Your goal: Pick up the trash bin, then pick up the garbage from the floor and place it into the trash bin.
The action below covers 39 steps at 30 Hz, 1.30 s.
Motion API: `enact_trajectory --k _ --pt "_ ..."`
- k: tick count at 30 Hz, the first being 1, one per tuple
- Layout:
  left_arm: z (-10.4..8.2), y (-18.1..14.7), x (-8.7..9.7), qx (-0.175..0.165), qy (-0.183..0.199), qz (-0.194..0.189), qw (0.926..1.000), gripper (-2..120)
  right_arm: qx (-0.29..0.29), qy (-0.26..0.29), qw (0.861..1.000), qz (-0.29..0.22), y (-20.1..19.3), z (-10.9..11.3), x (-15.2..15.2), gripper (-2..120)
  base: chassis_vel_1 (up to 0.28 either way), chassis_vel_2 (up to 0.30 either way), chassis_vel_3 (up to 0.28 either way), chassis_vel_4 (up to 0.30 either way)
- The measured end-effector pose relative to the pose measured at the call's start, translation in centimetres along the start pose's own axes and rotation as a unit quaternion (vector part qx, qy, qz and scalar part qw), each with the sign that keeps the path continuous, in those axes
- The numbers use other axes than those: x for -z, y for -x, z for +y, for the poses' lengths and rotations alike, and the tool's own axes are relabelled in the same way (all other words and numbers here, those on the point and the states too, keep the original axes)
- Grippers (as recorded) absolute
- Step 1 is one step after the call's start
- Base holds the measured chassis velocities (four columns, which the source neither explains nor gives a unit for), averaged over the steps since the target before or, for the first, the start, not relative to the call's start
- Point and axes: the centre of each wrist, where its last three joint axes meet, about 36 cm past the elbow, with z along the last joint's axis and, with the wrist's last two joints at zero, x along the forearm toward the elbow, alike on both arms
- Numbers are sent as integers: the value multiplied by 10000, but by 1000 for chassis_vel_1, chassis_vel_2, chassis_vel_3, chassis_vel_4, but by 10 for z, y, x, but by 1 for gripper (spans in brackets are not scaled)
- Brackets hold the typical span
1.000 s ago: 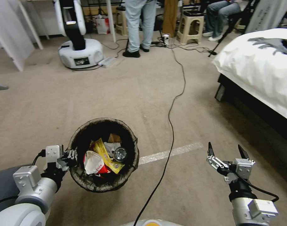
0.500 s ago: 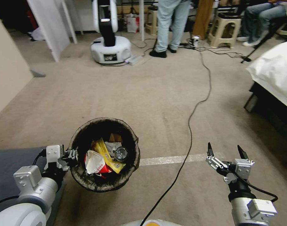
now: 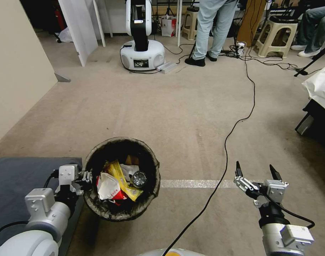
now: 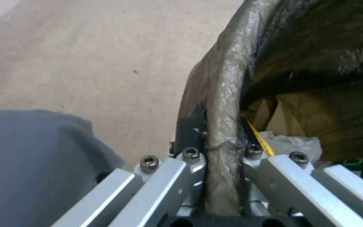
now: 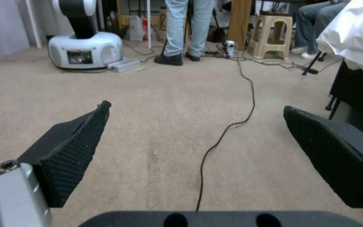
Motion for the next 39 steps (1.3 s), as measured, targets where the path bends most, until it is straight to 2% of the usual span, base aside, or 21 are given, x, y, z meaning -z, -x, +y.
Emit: enact_trajectory --k 9,12,18,24,26,39 --pt "-2 4 -1 -184 -162 155 9996 1 111 39 9999 72 7 4 -3 100 0 0 0 0" --pt "0 15 -8 -219 -271 362 9987 1 167 105 9997 152 8 8 -4 100 0 0 0 0" --pt "2 29 -16 -361 -579 534 9962 1 212 128 9995 185 10 11 -5 100 0 0 0 0" --pt "4 38 -23 -323 -810 625 9942 1 263 139 9993 218 12 13 -6 100 0 0 0 0" --pt "7 46 -26 -207 -898 689 9934 1 273 142 9993 229 12 14 -7 100 0 0 0 0" --pt "19 76 -49 -48 -1040 1009 9894 1 266 187 9991 260 10 22 -9 100 0 0 0 0"
